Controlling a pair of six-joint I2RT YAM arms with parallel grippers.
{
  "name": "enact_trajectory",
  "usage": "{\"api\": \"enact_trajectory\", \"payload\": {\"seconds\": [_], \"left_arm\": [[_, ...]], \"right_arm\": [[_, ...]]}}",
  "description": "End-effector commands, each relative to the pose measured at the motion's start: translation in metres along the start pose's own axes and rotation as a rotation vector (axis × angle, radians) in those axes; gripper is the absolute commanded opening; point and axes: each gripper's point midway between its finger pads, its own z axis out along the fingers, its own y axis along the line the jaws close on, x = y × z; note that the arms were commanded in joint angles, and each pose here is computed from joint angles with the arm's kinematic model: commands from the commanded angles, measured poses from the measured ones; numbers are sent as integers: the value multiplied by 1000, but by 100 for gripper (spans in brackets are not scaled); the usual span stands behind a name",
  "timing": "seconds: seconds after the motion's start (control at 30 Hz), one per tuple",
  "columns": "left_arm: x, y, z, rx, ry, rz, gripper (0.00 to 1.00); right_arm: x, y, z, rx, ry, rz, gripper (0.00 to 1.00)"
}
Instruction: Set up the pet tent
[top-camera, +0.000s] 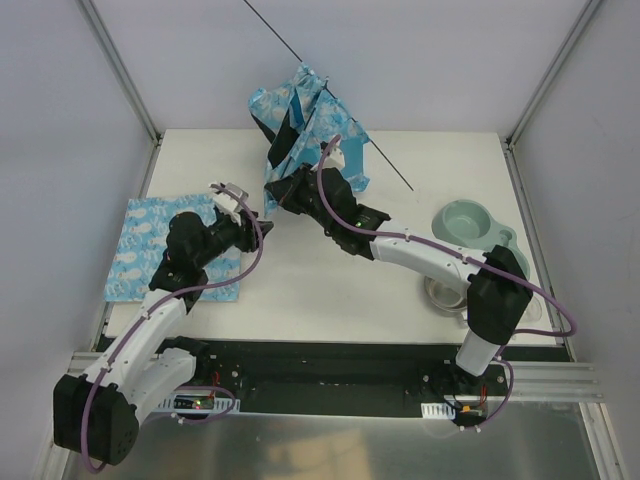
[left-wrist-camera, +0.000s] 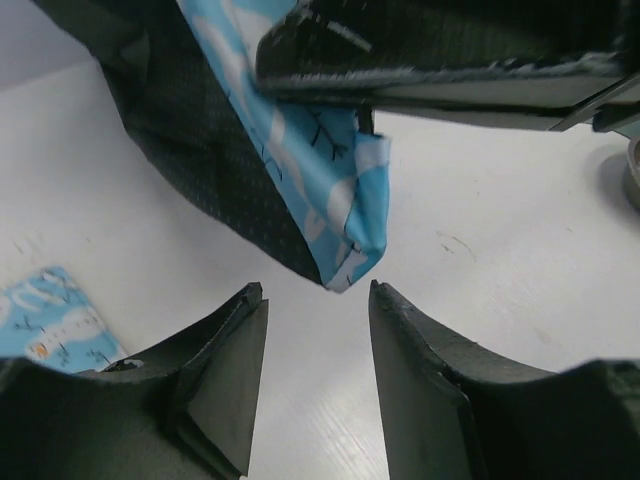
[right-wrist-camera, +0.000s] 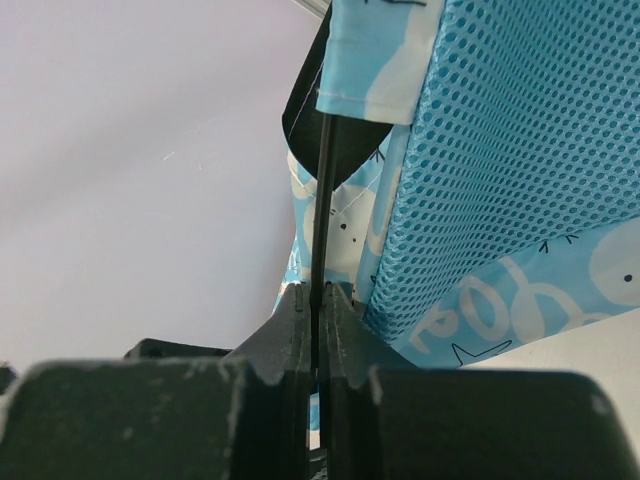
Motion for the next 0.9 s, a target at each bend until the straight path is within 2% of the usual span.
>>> {"api": "enact_trajectory", "payload": {"seconds": [0.0,0.13,0.43,0.53,0.63,0.67,0.87], "left_arm": [[-51,-7,4,60,-210,228,47],[-46,-8,9,84,-196,222,46],[-34,-9,16,110,-165,212,34],[-33,-7,16,102,-164,223,23],[-36,-4,16,83,-169,230,3],[-37,-3,16,81,-168,229,0],[-42,-7,9,80,-160,237,0]], "right_arm": [[-37,11,-1,4,-111,6,0],[-36,11,0,4,-108,4,0],[-38,12,2,2,-113,18,0],[-37,11,3,4,-112,20,0],[-35,9,4,9,-109,21,0],[-35,8,4,11,-109,21,0],[-36,-1,9,41,-130,-17,0]]}}
